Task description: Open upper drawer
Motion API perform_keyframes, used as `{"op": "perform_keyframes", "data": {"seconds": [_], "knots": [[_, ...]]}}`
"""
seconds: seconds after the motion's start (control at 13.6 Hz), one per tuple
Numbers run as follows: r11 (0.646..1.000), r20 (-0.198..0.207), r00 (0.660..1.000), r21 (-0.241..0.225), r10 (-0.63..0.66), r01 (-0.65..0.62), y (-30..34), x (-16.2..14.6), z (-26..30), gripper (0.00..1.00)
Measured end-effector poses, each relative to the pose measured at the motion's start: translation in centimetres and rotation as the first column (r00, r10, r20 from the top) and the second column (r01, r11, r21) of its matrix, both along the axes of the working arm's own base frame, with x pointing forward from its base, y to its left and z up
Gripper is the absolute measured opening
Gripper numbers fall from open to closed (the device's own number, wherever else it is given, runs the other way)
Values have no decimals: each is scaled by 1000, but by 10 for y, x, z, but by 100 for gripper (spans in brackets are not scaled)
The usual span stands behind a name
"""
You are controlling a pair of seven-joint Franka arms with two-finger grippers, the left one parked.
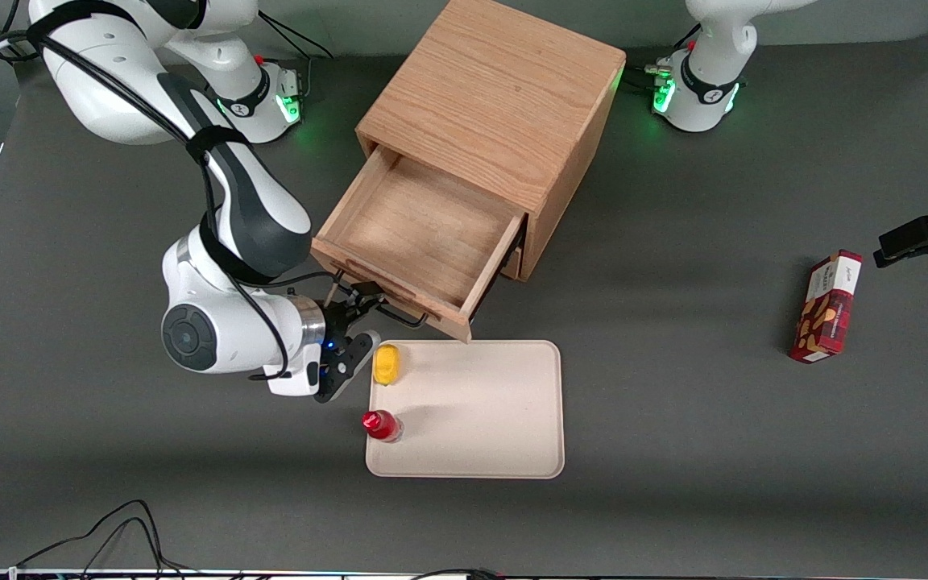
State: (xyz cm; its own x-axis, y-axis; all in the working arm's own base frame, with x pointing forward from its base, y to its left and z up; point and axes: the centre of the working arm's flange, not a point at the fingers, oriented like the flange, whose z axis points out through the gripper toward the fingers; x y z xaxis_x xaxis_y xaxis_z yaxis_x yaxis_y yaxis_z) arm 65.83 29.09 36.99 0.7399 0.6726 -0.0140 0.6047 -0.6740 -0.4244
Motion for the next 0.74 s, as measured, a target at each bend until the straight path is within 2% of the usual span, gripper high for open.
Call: {"op": "perform_keyframes", "data": {"seconds": [0.29,0.74], "knots": [[999,31,999,-3,-32,32,-20,20,3,100],[1000,35,999,0,1,-1,-32,28,22,100]]}}
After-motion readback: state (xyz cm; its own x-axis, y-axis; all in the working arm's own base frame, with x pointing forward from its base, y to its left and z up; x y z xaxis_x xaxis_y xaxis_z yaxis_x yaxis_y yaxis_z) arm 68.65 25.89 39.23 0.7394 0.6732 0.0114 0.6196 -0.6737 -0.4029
